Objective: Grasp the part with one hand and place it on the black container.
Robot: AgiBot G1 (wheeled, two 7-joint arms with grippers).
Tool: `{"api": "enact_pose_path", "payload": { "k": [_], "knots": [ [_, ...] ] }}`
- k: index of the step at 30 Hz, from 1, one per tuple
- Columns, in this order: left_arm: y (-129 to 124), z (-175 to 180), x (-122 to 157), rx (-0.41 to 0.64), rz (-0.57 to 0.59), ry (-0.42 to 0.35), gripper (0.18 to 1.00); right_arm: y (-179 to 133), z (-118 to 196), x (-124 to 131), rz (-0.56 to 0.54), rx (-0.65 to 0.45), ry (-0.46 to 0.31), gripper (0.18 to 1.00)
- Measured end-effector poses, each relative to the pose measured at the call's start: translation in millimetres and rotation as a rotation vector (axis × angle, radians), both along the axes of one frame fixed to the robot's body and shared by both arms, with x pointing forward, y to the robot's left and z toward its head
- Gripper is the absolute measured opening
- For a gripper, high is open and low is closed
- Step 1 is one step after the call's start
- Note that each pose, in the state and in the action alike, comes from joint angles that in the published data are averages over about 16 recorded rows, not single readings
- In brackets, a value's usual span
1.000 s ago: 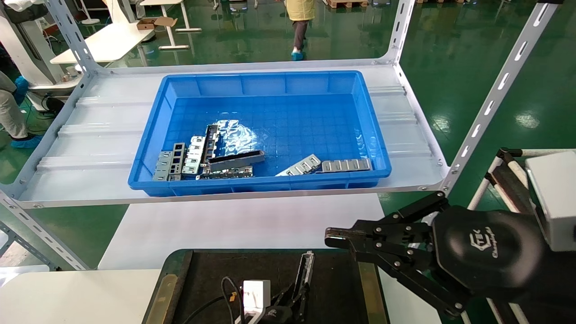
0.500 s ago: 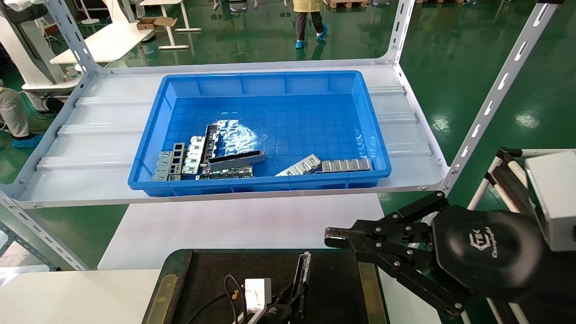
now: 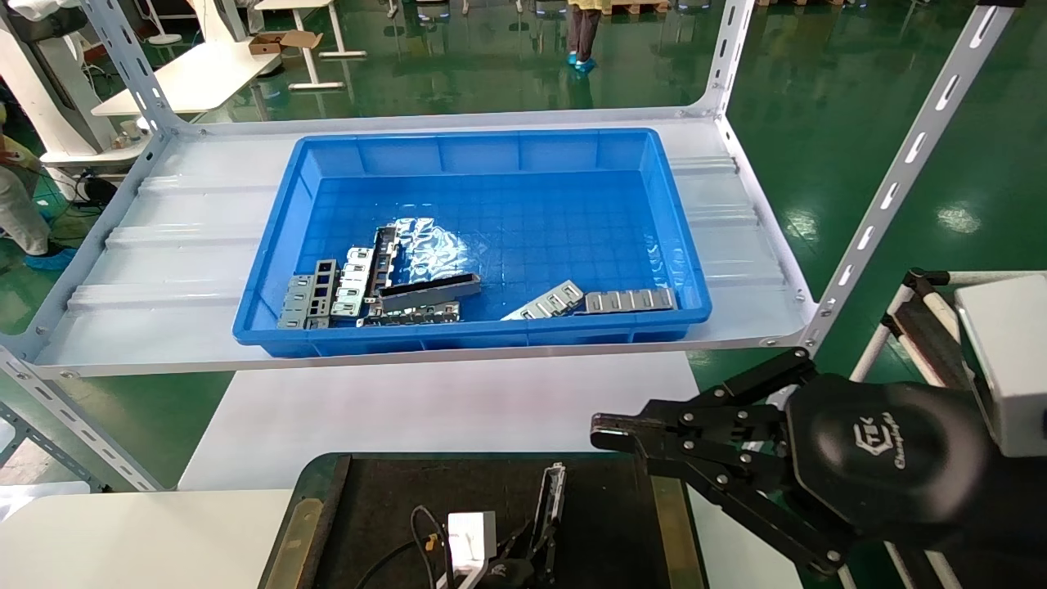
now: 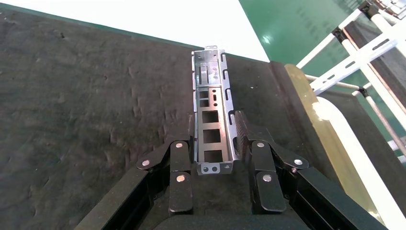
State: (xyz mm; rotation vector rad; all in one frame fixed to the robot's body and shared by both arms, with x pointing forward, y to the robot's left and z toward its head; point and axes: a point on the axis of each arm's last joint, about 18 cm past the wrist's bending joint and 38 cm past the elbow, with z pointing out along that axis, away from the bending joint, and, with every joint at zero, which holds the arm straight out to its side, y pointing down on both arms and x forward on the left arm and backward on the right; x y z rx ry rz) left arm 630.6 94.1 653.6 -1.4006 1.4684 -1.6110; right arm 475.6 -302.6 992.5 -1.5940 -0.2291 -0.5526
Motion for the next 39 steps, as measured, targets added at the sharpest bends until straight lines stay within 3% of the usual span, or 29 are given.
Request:
{"api": "enact_pose_path", "payload": {
  "k": [14,20,30,39],
  "knots": [
    [-1.8,-6.1,-2.3,-0.009,0.023,0.004,0.369,0.0,0.0,0.0,0.000,0.000,0.000,0.227],
    [-4.6,-4.4,-4.9,-0.020,0.021,-0.005,0.404,0.0,0.0,0.0,0.000,0.000,0.000,0.284],
    [2.2,6.2,-10.9,-0.031,0.000,-0.036,0.536,0.0,0.0,0.0,0.000,0.000,0.000,0.474],
    [29.9,24.1,-21.0,-0.001,-0.079,-0.067,0.734,0.0,0.0,0.0,0.000,0.000,0.000,0.682]
  ]
}}
